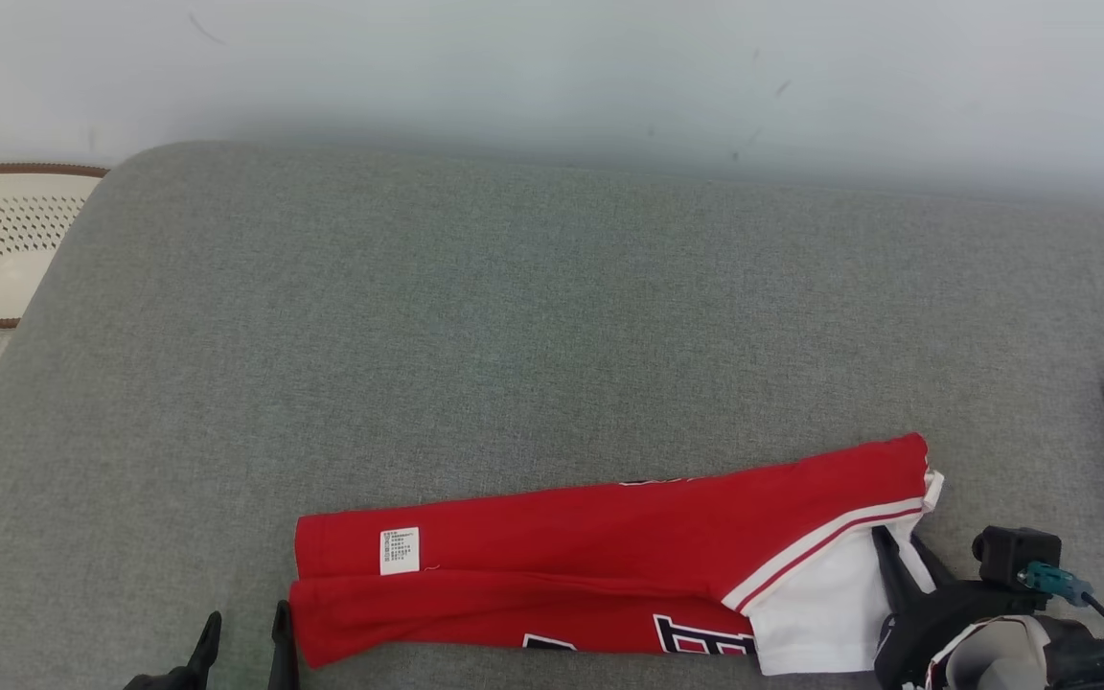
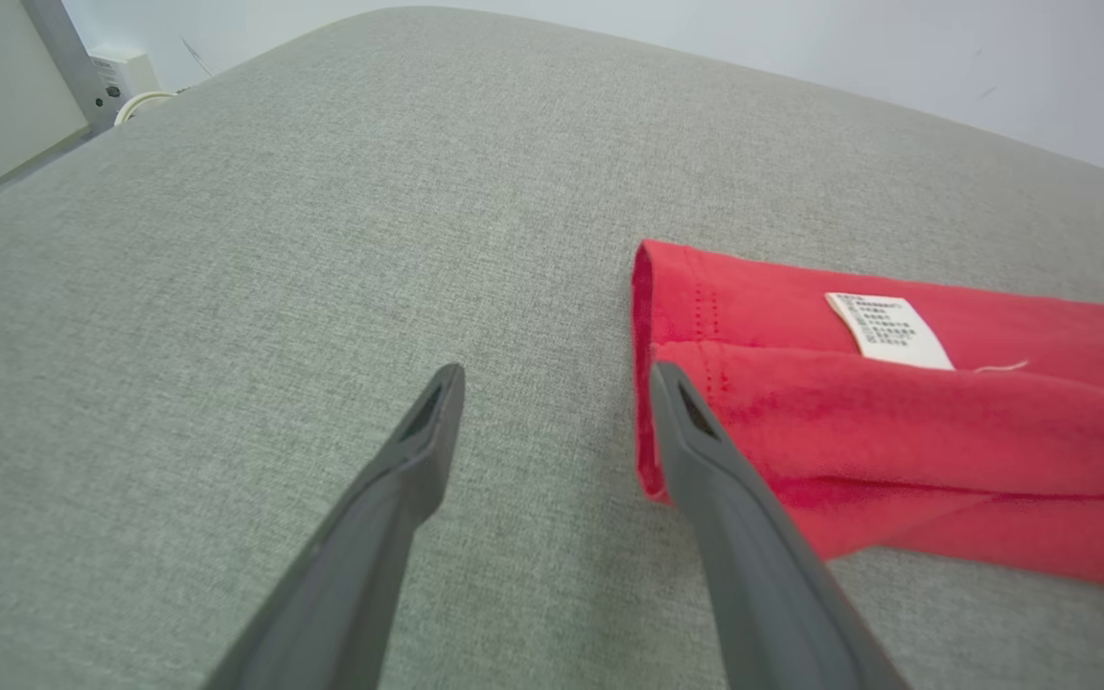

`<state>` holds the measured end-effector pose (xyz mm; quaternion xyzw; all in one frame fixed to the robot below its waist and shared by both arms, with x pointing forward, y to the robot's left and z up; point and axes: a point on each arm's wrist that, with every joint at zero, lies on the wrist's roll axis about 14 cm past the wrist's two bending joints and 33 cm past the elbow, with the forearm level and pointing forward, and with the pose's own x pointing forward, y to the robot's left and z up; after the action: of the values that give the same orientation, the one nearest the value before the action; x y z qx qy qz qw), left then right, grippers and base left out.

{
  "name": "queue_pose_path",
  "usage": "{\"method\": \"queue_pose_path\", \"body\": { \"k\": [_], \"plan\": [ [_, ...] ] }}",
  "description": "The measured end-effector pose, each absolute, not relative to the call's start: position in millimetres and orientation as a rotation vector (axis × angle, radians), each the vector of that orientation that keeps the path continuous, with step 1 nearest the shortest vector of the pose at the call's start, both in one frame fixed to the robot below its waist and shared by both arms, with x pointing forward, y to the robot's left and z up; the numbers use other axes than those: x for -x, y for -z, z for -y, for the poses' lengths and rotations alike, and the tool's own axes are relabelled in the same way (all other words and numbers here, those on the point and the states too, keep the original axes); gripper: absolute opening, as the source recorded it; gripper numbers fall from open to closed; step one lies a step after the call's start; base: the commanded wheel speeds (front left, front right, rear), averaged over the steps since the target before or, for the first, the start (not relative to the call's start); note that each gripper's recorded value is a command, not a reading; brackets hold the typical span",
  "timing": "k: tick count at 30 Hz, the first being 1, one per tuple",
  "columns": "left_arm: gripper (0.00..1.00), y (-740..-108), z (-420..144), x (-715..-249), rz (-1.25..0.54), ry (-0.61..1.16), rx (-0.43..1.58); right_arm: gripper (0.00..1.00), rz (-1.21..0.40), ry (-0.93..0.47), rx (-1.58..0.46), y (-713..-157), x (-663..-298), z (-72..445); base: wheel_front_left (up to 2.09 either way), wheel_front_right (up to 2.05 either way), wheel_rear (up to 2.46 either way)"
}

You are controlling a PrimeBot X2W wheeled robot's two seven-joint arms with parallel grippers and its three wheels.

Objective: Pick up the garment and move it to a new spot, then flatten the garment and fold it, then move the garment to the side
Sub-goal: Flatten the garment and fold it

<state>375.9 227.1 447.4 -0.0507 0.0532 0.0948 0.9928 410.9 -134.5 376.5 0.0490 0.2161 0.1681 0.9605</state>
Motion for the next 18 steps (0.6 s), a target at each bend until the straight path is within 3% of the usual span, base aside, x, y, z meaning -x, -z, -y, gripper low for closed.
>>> {"method": "queue_pose_path", "body": {
  "k": [6,14,18],
  "plan": [
    [1.0,-454.1,-223.9,-378.5,-0.086,-0.176,0.095,0.0,-0.436,-0.317,-0.104,-380.7,-416.8,145.4,0.0,0.0,0.0],
    [1.0,-461.7,-204.2,-386.4,-0.063,-0.108,0.092,0.0,-0.338,-0.077,-0.043,-416.2,-430.3,246.7,0.0,0.0,0.0],
    [1.0,-463.1,-189.7,-391.2,-0.06,-0.065,0.094,0.0,-0.263,-0.068,-0.019,-437.7,-429.8,254.8,0.0,0.0,0.0]
  ]
}}
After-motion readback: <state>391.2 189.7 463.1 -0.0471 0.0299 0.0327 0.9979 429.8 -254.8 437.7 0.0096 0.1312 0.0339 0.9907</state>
